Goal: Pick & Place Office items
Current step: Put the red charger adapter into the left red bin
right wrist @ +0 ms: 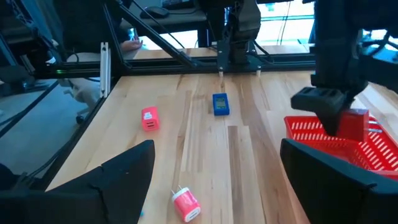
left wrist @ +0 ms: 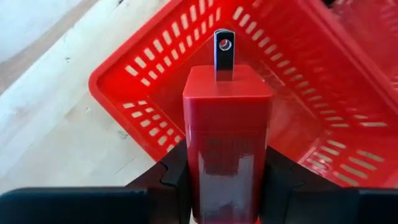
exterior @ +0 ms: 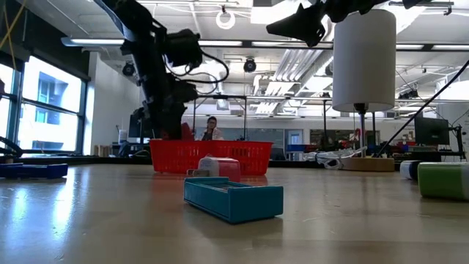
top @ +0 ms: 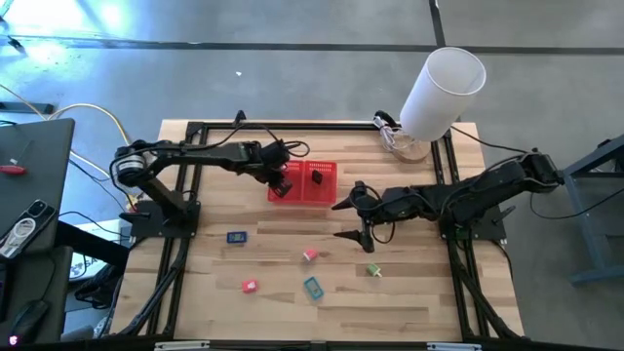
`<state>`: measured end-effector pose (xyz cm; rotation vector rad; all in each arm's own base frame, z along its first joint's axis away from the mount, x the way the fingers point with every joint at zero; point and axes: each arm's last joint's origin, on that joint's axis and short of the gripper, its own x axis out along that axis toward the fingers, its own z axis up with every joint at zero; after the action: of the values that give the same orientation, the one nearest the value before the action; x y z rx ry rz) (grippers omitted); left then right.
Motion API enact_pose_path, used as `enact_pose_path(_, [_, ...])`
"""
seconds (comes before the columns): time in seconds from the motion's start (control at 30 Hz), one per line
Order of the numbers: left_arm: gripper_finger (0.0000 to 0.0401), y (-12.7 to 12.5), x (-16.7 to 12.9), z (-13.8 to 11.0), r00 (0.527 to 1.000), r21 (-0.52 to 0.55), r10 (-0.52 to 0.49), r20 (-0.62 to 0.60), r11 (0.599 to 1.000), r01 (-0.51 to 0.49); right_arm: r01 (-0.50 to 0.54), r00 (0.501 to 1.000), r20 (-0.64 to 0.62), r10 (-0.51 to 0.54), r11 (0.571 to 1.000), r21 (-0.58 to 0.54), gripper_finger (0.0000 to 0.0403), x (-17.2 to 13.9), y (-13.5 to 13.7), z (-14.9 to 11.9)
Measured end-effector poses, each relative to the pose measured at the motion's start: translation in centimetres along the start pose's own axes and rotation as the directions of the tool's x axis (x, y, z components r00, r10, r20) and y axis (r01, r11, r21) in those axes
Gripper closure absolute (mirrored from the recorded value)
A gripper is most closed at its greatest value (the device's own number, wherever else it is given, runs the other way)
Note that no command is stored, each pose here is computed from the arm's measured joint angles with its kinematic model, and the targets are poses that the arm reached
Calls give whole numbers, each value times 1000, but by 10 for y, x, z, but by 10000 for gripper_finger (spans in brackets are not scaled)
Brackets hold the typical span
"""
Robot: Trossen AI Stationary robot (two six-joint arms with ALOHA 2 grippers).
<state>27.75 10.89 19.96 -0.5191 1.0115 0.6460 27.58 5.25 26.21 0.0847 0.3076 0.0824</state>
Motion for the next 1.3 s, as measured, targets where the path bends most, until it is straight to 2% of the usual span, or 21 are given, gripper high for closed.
enact_pose_path(0.23, [280,2,13,2,997,-16,-64,-41,998,64,-1,1000,0,1,1000,0,69,0,0,0])
enact_pose_path(0.63, [275,1,13,3,997,-24,-70,-31,997,69,0,1000,-4,0,1000,0,69,0,0,0])
enact_pose_path(1.0, [233,1,13,4,997,-22,-73,-25,997,72,-1,1000,-4,1,1000,0,69,0,0,0])
enact_pose_path(1.3, [229,-1,12,8,996,3,-89,17,996,89,-1,1000,-4,1,1000,0,69,0,0,0])
